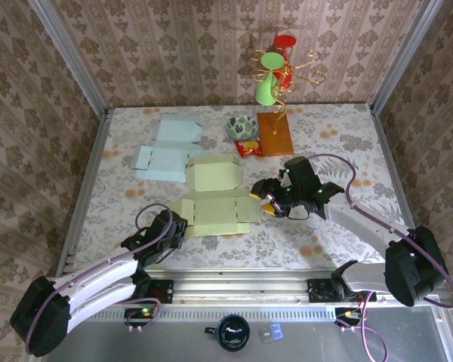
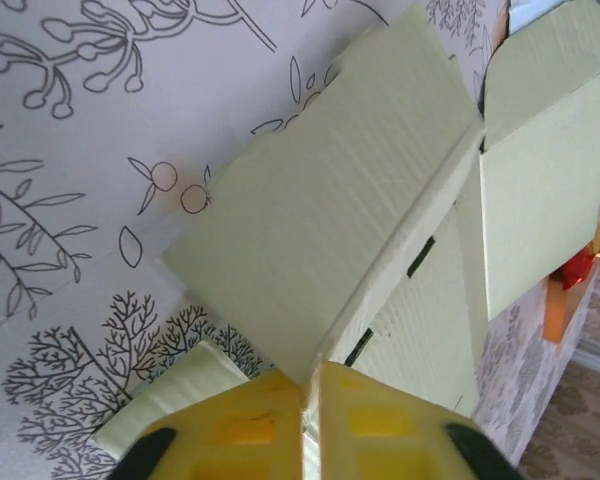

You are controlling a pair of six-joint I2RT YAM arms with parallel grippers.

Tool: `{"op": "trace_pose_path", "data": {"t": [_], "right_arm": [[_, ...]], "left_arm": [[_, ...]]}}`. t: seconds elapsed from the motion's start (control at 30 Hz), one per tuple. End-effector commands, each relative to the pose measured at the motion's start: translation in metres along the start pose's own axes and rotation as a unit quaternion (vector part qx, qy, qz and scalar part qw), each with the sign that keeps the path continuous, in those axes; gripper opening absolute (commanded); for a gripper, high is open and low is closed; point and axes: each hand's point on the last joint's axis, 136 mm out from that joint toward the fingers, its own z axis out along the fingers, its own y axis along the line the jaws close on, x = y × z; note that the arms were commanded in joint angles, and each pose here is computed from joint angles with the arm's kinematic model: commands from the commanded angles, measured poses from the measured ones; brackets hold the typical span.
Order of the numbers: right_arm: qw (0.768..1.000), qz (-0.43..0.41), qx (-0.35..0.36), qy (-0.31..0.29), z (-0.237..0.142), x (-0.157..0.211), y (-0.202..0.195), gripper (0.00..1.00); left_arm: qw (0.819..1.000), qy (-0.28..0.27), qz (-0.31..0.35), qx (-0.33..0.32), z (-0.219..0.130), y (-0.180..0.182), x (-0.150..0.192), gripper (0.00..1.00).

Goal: Fold the paper box

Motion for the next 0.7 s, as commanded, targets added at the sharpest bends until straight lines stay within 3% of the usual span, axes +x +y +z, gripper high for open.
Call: {"op": "trace_pose_path", "data": {"t": [0.0, 0.23, 0.4, 0.67], "right_arm": [[1.000, 0.009, -0.007, 0.005, -0.001, 0.003, 0.001, 0.69], [0.999, 0.030, -0.020, -0.003, -0.005, 0.001, 0.005, 0.68], [0.995, 0.080, -0.048, -0.019, -0.012, -0.002, 0.013, 0.68], [0.963, 0.190, -0.152, -0.119, -0.037, -0.017, 0.021, 0.74]], "left_arm": [[1.000, -0.014, 0.007, 0.010, -0.001, -0.008, -0.003, 0.01], [1.000, -0.015, -0.005, 0.022, -0.005, -0.023, 0.000, 0.00], [0.997, -0.023, -0.053, 0.054, -0.010, -0.049, 0.003, 0.00], [0.991, -0.011, -0.097, 0.095, -0.012, -0.097, 0.020, 0.00]]}}
